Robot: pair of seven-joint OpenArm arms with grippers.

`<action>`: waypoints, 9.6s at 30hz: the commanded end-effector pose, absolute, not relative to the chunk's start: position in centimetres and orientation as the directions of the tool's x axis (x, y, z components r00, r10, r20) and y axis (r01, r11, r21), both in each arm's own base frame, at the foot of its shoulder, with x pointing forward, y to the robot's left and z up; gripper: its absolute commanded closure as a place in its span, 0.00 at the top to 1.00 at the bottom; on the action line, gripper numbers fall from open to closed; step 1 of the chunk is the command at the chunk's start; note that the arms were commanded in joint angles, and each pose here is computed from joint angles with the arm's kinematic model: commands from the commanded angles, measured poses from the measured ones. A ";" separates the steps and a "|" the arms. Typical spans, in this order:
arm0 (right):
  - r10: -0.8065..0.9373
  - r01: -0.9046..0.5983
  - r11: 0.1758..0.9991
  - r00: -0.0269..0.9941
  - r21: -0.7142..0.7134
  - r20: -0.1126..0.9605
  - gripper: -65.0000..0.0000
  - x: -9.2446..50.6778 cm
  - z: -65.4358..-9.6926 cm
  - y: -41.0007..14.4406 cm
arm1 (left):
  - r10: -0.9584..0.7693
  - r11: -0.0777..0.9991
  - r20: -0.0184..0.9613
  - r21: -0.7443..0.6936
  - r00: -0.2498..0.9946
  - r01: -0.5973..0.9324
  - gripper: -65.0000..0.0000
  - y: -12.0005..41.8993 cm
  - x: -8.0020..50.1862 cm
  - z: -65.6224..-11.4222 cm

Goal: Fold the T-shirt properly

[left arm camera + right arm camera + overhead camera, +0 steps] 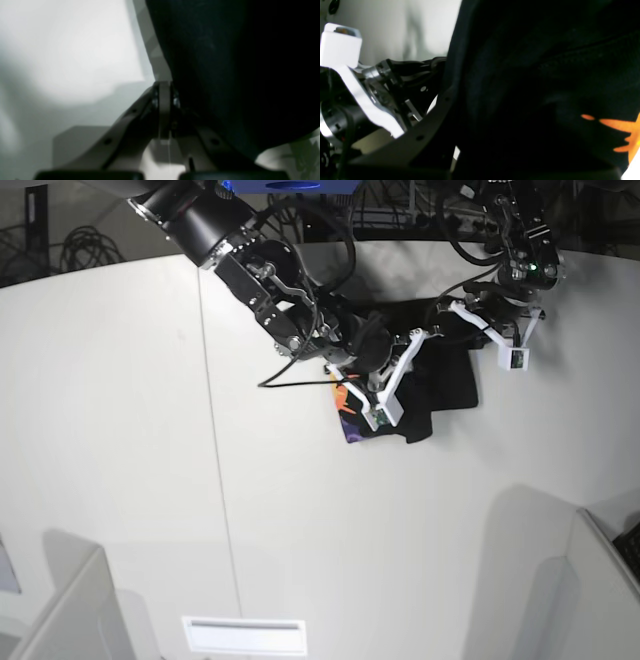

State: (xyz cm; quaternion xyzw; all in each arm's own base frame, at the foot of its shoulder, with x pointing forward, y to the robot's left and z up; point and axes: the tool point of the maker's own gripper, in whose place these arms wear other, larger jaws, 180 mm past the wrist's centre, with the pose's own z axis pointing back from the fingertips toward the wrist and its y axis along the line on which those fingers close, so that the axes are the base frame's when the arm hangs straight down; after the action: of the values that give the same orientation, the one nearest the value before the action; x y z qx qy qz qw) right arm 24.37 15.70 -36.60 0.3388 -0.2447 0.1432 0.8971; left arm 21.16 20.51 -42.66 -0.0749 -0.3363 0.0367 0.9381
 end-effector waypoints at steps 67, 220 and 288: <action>-0.089 -0.301 0.839 0.746 0.453 0.660 0.00 28.2 -34.3 2.9 | 0.392 0.832 0.699 -0.546 0.598 0.093 0.00 18.5 21.0 -31.6; -0.416 0.266 0.907 0.684 0.326 0.599 0.00 25.1 -38.4 -18.1 | -0.914 0.001 0.370 0.414 -0.167 0.910 0.00 -1.8 32.4 -40.6; 0.309 -0.297 0.949 0.797 -0.110 0.519 0.00 1.7 -41.2 -19.2 | -0.043 0.981 0.867 -0.057 0.497 0.184 0.00 18.6 -4.5 -43.2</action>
State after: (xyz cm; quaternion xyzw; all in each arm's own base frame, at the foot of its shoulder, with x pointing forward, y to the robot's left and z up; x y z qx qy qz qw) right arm 1.56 -19.37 -41.68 -0.0137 -0.2648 0.1569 0.9513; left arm -4.19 18.83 -44.13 -0.0654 -0.4860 -0.0682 0.8689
